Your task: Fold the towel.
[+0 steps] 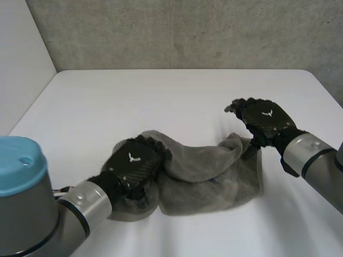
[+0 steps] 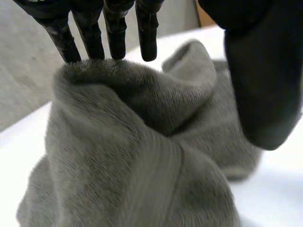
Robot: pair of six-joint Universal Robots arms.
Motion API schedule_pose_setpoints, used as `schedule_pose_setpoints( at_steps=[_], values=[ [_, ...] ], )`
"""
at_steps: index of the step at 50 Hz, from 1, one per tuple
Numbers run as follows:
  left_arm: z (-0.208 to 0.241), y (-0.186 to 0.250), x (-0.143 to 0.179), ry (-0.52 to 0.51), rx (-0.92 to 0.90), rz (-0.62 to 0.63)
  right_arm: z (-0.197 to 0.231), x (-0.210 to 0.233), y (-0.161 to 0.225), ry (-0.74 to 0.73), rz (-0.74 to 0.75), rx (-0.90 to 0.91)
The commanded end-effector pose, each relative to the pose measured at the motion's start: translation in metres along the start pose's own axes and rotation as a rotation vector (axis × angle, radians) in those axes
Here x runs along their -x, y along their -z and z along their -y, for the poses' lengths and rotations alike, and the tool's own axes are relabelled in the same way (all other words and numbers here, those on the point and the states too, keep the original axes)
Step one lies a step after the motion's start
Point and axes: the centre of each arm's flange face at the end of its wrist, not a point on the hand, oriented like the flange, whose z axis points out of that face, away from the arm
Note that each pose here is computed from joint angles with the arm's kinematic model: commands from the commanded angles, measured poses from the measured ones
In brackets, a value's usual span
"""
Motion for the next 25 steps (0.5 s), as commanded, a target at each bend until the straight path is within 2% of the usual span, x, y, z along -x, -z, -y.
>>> schedule_pose_setpoints(
  at_steps=[1,14,25],
  values=[
    [-0.03,-0.013,-0.006,-0.148,0.108,-0.038,-0.012,-0.003,0.004,0.013,-0.014,0.034],
    [-0.045,-0.034,0.002,-0.16,0.144,-0.025,-0.02,-0.006,0.003,0.012,-0.028,0.037],
    [-0.042,-0.041,0.019,-0.188,0.112,0.08,-0.026,-0.006,0.0,0.01,-0.031,0.044]
  ],
)
